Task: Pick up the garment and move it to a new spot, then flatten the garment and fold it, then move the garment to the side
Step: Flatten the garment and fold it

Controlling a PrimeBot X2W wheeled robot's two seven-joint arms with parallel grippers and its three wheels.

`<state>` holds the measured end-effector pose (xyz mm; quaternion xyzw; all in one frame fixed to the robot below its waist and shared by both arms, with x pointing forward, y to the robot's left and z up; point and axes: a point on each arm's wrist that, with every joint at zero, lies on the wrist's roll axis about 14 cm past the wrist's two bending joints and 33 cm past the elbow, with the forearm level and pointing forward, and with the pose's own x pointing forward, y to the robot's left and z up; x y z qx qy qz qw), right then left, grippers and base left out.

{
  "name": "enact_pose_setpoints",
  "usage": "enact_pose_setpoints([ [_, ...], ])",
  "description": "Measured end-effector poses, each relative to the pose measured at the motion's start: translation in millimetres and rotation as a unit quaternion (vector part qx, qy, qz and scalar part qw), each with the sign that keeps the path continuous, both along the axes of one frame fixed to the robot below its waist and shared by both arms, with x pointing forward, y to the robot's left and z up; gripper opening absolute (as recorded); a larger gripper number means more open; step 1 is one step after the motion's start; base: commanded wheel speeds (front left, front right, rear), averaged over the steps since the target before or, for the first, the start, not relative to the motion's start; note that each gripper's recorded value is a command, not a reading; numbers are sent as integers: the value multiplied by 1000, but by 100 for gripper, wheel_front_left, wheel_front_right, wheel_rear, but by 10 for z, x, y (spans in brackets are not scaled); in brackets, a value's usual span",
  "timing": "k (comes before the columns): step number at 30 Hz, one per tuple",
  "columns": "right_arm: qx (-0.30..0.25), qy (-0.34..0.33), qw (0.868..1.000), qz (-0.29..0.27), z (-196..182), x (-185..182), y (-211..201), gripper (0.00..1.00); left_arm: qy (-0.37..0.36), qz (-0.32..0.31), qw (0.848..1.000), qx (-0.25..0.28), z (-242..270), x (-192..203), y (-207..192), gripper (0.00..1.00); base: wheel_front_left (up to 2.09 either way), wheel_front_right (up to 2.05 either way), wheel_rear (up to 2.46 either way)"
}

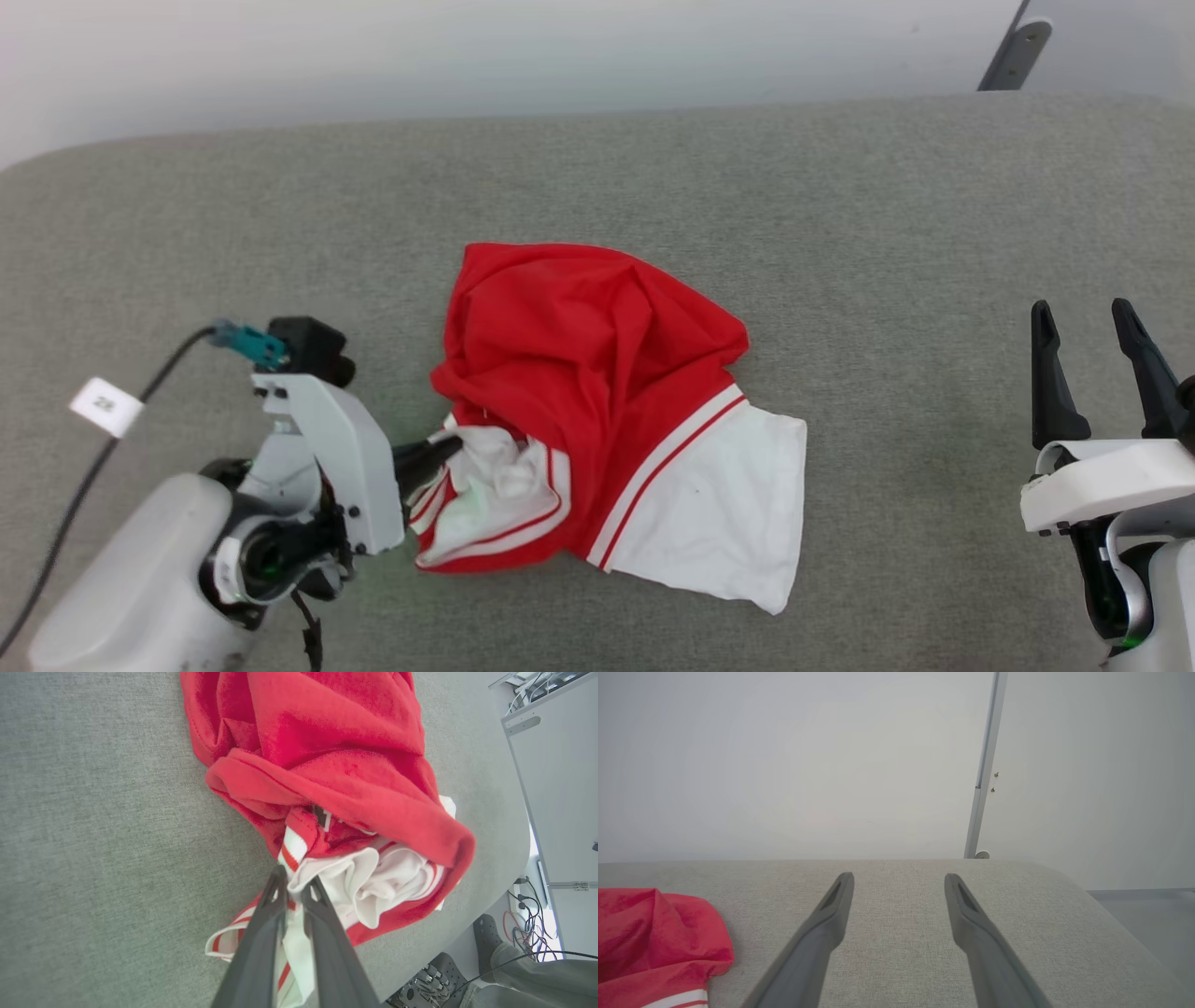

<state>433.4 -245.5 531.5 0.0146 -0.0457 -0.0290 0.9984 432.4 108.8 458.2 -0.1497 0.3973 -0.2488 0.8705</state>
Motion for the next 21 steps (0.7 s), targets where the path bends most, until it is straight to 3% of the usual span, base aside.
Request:
enact_pose_setpoints([
  [1,0,0,1000,3,2,11,19,100,2,-2,1000,5,-31,-20,6,24,0,0,0],
  [2,0,0,1000,6,6,22,38,100,5,-3,1000,12,-71,-40,22,45,0,0,0],
  [3,0,-2,1000,9,16,33,57,100,7,-7,1000,20,-105,-57,39,89,0,0,0],
  [4,-1,-5,1000,11,35,44,76,100,7,-9,1000,25,-122,-60,51,100,0,0,0],
  [21,-8,-24,999,20,199,18,109,100,-1,-86,993,81,-81,-95,-112,100,0,0,0],
])
